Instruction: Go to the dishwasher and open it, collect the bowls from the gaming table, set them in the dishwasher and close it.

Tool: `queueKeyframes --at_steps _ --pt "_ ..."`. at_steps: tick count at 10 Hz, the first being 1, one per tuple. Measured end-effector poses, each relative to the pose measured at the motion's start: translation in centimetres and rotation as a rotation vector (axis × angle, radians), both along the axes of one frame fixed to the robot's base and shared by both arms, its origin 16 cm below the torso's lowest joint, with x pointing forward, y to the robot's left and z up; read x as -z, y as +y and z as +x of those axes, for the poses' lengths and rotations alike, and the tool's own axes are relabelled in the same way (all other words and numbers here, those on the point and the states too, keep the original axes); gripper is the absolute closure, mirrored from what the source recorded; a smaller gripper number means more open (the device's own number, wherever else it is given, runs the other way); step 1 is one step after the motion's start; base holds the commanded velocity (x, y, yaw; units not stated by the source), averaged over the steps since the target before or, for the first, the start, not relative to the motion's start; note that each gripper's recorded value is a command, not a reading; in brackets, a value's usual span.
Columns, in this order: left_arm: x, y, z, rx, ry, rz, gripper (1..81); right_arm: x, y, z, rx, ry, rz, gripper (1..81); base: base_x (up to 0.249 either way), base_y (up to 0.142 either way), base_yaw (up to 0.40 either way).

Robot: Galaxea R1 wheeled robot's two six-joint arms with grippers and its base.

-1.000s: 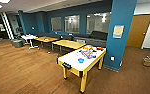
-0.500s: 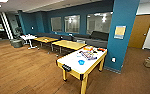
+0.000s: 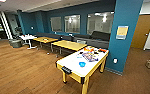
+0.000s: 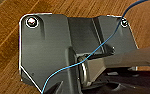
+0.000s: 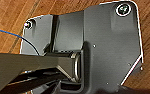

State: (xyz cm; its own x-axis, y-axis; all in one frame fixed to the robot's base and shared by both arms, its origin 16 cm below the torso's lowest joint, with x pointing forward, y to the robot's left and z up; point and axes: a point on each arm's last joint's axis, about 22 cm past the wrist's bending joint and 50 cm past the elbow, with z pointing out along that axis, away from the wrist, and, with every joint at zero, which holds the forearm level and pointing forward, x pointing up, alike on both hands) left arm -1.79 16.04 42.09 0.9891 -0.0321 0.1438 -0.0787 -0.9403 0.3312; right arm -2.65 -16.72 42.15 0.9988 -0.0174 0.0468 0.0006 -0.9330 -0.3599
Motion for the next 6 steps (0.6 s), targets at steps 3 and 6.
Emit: queueKeyframes --at_steps 3,6 --pt "0.04 0.35 0.03 -0.001 -0.001 0.005 1.0 -0.05 0.45 0.02 0.0 0.0 0.005 1.0 0.153 0.068 0.0" --pt "0.04 0.32 -0.04 0.0 0.001 0.004 1.0 -0.04 0.36 0.01 0.0 0.0 0.004 1.0 0.151 0.075 0.0"
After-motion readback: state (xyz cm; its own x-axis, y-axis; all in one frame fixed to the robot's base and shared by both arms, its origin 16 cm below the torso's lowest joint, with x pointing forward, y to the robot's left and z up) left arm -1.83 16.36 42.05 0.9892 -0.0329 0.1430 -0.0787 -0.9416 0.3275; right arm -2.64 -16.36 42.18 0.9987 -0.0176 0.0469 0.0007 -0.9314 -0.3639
